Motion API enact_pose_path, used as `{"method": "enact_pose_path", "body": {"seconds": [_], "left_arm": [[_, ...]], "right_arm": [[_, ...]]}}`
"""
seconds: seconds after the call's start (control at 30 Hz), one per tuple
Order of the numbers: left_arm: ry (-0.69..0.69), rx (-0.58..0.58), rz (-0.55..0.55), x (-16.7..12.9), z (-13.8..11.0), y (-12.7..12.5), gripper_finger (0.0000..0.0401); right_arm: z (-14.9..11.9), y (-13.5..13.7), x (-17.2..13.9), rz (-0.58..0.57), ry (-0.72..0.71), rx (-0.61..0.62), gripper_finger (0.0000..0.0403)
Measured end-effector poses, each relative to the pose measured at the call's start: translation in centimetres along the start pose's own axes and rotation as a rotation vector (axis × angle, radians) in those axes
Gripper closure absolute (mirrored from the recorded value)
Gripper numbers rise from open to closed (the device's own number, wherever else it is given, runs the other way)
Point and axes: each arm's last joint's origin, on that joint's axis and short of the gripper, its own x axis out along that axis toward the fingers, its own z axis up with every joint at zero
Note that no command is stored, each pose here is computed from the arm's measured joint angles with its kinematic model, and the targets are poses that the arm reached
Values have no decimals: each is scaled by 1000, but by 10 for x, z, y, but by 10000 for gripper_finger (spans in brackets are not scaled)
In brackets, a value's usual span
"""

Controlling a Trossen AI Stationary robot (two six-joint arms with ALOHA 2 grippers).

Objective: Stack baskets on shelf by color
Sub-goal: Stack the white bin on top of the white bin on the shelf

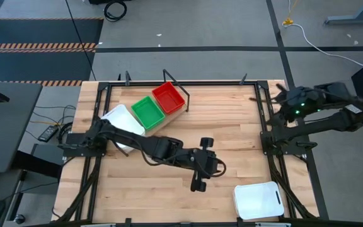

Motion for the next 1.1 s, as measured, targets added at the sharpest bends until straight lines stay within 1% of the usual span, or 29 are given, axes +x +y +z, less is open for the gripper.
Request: {"method": "enact_pose_path", "body": {"seconds": [0.07, 0.17, 0.23, 0.27, 0.33, 0.43, 0.57, 0.63, 0.7, 0.8, 0.87, 0.97, 1.1], "left_arm": [[34, -7, 3, -1, -3, 2, 271], [102, -76, 39, -5, -8, 5, 271], [114, -116, 52, -13, -7, 9, 271], [119, -117, 59, -19, -5, 10, 271], [97, -119, 93, -33, 1, 15, 271], [68, -114, 191, -62, 12, 21, 271], [77, -148, 299, -106, 18, 34, 271], [103, -189, 330, -124, 17, 40, 271], [138, -214, 356, -139, 14, 44, 271], [175, -245, 398, -157, 9, 48, 271], [179, -266, 403, -166, 8, 49, 271], [177, -275, 405, -170, 9, 50, 271], [164, -284, 405, -169, 9, 50, 271]], "right_arm": [[0, 3, 9, 31, 66, -6, 163], [3, 14, 27, 72, 187, -41, 163], [7, 25, 37, 109, 247, -87, 163], [9, 30, 42, 115, 272, -119, 163], [13, 45, 55, 121, 315, -178, 163], [17, 74, 81, 123, 366, -232, 163], [8, 107, 114, 79, 499, -226, 163], [0, 121, 126, 40, 570, -177, 163], [-9, 133, 134, -10, 618, -88, 163], [-23, 151, 139, -50, 648, 63, 163], [-34, 163, 141, -60, 644, 159, 163], [-52, 178, 145, -53, 611, 276, 163], [-82, 191, 157, -126, 588, 397, 163]]}}
